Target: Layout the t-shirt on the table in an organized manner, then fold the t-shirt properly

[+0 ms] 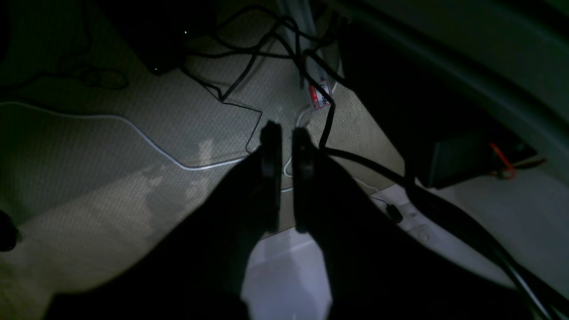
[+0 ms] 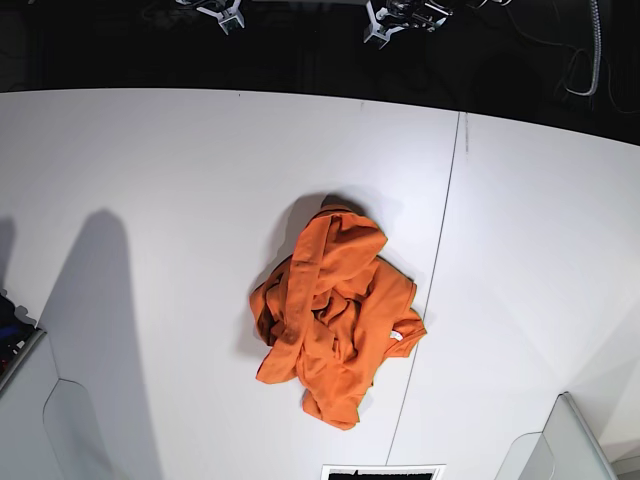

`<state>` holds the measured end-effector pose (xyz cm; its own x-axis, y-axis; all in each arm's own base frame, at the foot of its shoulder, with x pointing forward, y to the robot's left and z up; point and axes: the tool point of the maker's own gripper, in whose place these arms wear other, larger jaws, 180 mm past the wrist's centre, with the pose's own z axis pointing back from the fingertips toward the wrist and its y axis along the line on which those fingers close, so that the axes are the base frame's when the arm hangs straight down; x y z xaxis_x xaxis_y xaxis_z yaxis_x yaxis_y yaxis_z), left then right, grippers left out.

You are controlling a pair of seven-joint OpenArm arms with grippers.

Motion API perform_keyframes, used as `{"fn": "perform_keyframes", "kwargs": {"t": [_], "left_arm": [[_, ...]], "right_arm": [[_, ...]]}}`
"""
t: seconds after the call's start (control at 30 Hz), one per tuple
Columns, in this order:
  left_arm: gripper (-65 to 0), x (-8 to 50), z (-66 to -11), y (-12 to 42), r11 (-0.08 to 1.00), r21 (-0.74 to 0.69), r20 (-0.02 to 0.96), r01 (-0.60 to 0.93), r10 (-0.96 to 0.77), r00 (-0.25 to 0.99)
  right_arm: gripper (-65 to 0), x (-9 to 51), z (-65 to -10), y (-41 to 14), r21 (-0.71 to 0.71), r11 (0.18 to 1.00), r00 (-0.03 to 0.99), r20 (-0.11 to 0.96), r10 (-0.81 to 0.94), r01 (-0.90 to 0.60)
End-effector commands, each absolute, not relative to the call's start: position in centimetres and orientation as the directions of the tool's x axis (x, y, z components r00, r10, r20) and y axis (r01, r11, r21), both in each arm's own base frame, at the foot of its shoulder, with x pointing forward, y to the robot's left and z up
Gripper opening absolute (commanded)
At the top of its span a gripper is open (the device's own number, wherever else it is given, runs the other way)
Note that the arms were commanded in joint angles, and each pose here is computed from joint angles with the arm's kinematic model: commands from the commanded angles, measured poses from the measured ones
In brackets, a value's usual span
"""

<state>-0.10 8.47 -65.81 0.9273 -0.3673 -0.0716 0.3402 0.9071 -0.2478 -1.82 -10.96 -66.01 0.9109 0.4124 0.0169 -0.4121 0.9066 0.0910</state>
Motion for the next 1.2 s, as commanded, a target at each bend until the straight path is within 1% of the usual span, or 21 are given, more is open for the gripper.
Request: {"fn": "perform_keyframes", "kwargs": {"t": [0.0, 0.67, 0.73, 0.83, 0.9, 1.0, 1.17], "left_arm": [[-60.5, 0.2, -65.8, 8.1, 0.902, -0.258, -0.061, 0.346, -0.372, 0.926], [-60.5, -0.2, -65.8, 8.1, 0.902, -0.260, -0.068, 0.344, -0.372, 0.926], [-60.5, -0.8, -65.7, 8.2, 0.902, -0.263, -0.080, 0.342, -0.373, 0.924], [-60.5, -2.4, -65.6, 8.1, 0.899, -0.272, -0.126, 0.343, -0.386, 0.914], [-60.5, -3.3, -65.4, 7.9, 0.894, -0.280, -0.134, 0.349, -0.396, 0.908], [-60.5, -4.2, -64.8, 7.4, 0.883, -0.296, -0.104, 0.365, -0.409, 0.906], [-60.4, -4.8, -62.7, 6.6, 0.869, -0.306, 0.014, 0.388, -0.403, 0.915]], "right_arm": [[-60.3, -1.7, -66.0, -11.3, 0.078, 0.905, 0.908, 0.025, 0.418, -0.419], [-60.3, -1.8, -66.0, -11.3, 0.078, 0.905, 0.908, 0.024, 0.418, -0.419], [-60.3, -2.2, -66.0, -11.3, 0.080, 0.905, 0.908, 0.020, 0.418, -0.418], [-60.3, -3.2, -65.8, -11.2, 0.087, 0.904, 0.908, 0.019, 0.419, -0.419], [-60.3, -4.0, -65.5, -11.0, 0.092, 0.901, 0.905, 0.028, 0.424, -0.424], [-60.3, -5.6, -64.7, -10.6, 0.101, 0.893, 0.898, 0.053, 0.436, -0.439], [-60.3, -6.9, -62.3, -10.1, 0.104, 0.885, 0.889, 0.134, 0.439, -0.453]]}}
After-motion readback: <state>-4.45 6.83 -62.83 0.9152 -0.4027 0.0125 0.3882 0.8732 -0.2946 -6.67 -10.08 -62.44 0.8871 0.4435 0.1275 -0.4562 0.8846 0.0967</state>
